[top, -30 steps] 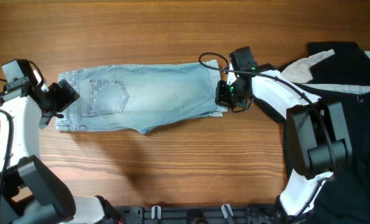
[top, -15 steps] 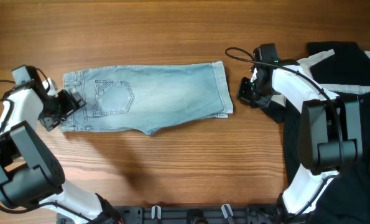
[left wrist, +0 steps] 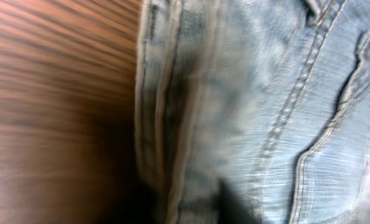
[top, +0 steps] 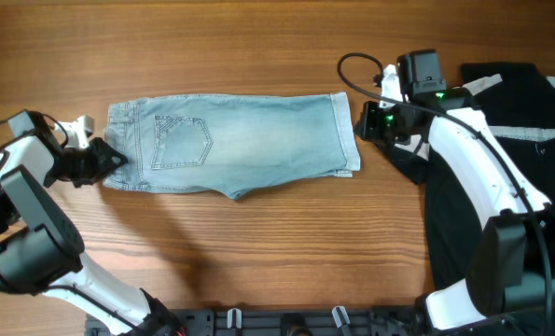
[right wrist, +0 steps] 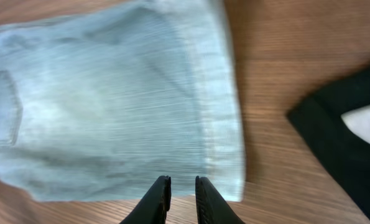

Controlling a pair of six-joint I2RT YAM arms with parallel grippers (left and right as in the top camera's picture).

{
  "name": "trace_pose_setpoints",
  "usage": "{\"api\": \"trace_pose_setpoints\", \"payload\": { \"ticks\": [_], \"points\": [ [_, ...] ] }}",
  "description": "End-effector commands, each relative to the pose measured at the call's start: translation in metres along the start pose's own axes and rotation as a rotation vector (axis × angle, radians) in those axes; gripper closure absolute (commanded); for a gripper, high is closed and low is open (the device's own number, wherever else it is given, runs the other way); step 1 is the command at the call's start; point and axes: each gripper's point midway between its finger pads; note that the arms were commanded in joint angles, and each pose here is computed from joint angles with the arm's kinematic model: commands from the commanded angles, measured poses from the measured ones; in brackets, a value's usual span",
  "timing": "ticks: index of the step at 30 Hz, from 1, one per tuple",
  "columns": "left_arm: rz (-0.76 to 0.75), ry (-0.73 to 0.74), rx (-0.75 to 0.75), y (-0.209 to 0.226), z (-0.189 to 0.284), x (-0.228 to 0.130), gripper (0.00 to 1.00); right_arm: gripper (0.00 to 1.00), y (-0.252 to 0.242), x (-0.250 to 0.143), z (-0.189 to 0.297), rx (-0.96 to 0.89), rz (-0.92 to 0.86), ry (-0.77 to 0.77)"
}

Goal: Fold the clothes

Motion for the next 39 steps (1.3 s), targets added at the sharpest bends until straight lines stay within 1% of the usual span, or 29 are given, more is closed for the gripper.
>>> {"api": "trace_pose_setpoints", "payload": {
  "ticks": [1,2,3,4,5,9,10,11,13,16,20,22,24,26,28,29,32,34,36,39],
  "points": [
    [0.021,0.101,-0.113,-0.010,-0.021,-0.024,0.96,0.81,0.008,-0.010,-0.018,-0.023,0.025,0.046],
    [0.029,0.106,-0.119,-0.012,-0.019,-0.026,0.96,0.81,-0.009,-0.016,-0.027,-0.110,-0.076,0.069],
    [0.030,0.107,-0.119,-0.014,-0.015,-0.026,0.96,0.81,-0.018,-0.019,-0.032,-0.151,-0.124,0.080],
    [0.032,0.107,-0.123,-0.017,-0.010,-0.025,0.96,0.81,-0.025,-0.023,-0.040,-0.178,-0.172,0.097],
    [0.040,0.106,-0.127,-0.023,-0.002,-0.022,0.96,0.81,-0.026,-0.024,-0.047,-0.174,-0.184,0.105],
    [0.031,0.068,-0.168,-0.054,0.040,-0.007,0.96,0.82,-0.038,-0.044,-0.082,-0.183,-0.206,0.199],
    [0.047,0.056,-0.179,-0.059,0.045,-0.005,0.96,0.82,-0.040,-0.048,-0.089,-0.184,-0.200,0.217],
    [0.098,0.046,-0.198,-0.066,0.051,-0.003,0.96,0.82,-0.042,-0.051,-0.096,-0.185,-0.189,0.230],
    [0.116,0.052,-0.309,-0.090,0.061,-0.005,0.96,0.84,-0.047,-0.055,-0.109,-0.188,-0.197,0.248],
    [0.093,0.094,-0.405,-0.122,0.063,-0.014,0.96,0.85,-0.048,-0.064,-0.123,-0.165,-0.211,0.282],
    [0.047,0.136,-0.412,-0.153,0.050,-0.026,0.96,0.85,-0.048,-0.066,-0.124,-0.166,-0.213,0.286],
    [-0.011,0.111,-0.428,-0.178,0.051,-0.027,0.96,0.85,-0.048,-0.066,-0.124,-0.166,-0.212,0.290],
    [-0.087,0.062,-0.403,-0.198,0.060,-0.029,0.96,0.85,-0.048,-0.067,-0.124,-0.166,-0.211,0.291],
    [-0.175,-0.012,-0.331,-0.220,0.070,-0.032,0.96,0.85,-0.048,-0.067,-0.124,-0.166,-0.210,0.291],
    [-0.290,-0.072,-0.304,-0.253,0.075,-0.046,0.96,0.85,-0.048,-0.067,-0.124,-0.166,-0.207,0.291],
    [-0.316,-0.084,-0.282,-0.260,0.073,-0.051,0.96,0.85,-0.048,-0.066,-0.124,-0.166,-0.206,0.291],
    [-0.418,-0.101,-0.130,-0.276,0.048,-0.081,0.96,0.85,-0.048,-0.067,-0.124,-0.166,-0.206,0.294],
    [-0.500,-0.104,-0.085,-0.292,0.037,-0.105,0.96,0.85,-0.048,-0.067,-0.123,-0.166,-0.207,0.295],
    [-0.519,-0.101,-0.056,-0.300,0.026,-0.121,0.96,0.85,-0.048,-0.068,-0.123,-0.167,-0.208,0.298],
    [-0.496,-0.080,-0.067,-0.316,0.004,-0.138,0.96,0.85,-0.048,-0.072,-0.122,-0.170,-0.213,0.313]
  ]
}}
Point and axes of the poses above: each gripper's point midway between its finger pads, its own z axis back along the fingers, its own y axis along the line the jaws close on, x = y × z, and after that the axes turned 12 degrees about z, right-handed
